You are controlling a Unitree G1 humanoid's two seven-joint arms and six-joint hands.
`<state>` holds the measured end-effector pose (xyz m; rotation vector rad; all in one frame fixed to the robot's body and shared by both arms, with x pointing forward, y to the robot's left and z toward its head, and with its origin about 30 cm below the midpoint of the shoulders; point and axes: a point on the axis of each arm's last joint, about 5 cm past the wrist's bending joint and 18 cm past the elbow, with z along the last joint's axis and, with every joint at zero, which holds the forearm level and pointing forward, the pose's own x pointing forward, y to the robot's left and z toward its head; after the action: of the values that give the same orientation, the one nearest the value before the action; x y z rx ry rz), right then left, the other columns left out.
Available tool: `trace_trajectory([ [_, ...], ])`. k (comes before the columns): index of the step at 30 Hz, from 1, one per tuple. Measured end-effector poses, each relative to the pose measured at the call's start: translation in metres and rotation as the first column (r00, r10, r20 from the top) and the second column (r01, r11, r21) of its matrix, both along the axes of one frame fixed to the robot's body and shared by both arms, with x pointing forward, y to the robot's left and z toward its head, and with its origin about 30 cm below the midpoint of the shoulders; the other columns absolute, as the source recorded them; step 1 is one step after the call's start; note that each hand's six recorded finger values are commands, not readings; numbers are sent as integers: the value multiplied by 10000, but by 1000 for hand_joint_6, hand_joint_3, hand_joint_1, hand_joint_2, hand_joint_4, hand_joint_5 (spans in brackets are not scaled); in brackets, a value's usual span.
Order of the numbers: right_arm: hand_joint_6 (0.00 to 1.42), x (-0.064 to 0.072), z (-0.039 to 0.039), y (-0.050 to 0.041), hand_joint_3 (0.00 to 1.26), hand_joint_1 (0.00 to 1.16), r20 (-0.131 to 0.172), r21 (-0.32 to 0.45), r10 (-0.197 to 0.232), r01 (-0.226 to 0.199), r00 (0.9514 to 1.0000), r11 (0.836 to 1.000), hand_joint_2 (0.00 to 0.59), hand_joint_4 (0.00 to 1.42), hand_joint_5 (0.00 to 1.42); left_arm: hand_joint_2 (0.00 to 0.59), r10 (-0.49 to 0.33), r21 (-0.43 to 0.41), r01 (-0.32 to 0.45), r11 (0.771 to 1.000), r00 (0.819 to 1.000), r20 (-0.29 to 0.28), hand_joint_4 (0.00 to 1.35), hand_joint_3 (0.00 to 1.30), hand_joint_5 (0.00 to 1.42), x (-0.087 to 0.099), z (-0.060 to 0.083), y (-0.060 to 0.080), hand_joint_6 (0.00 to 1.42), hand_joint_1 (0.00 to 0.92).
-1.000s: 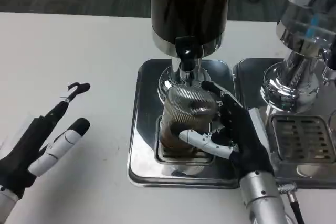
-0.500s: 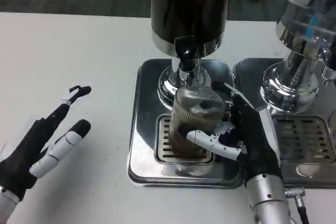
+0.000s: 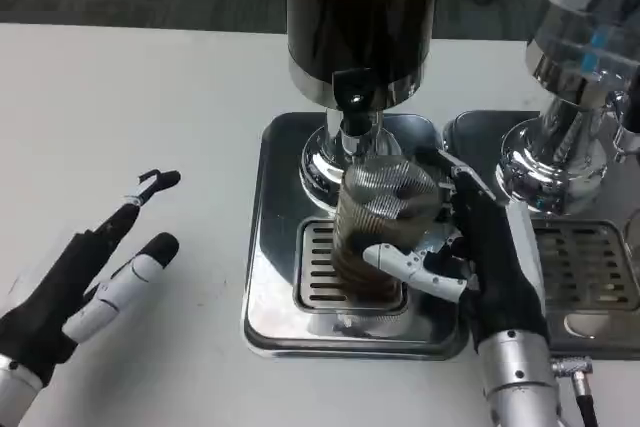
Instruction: Grasp the cup under the faucet to collect the drink, then remove the cup.
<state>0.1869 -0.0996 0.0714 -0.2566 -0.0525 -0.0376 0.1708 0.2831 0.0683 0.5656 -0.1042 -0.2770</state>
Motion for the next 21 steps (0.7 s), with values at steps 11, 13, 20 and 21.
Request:
trace_trajectory([
  [11, 1246, -80, 9, -22, 270, 1005, 372, -749, -392, 419, 9985, 9963, 165, 628, 862, 170, -145, 38, 145, 9999, 9999, -33, 0, 100, 0, 27, -3, -22, 0, 0],
  [13, 1246, -107, 19, -36, 271, 1006, 492, -1043, -357, 406, 9982, 9937, 164, 628, 862, 167, -235, 215, 236, 9995, 9997, -45, 0, 84, 0, 28, -1, -26, 0, 0],
  [20, 1247, -208, 67, -79, 272, 1007, 800, -1452, -317, 431, 9963, 9885, 165, 628, 866, 165, -706, 1724, 634, 9830, 9968, 363, 0, 1, 0, 52, 88, -14, 0, 0],
  [21, 1248, -218, 60, -82, 272, 1006, 754, -1457, -321, 428, 9966, 9884, 167, 628, 866, 167, -718, 1827, 631, 9811, 9965, 417, 0, 0, 0, 55, 95, -16, 0, 0],
])
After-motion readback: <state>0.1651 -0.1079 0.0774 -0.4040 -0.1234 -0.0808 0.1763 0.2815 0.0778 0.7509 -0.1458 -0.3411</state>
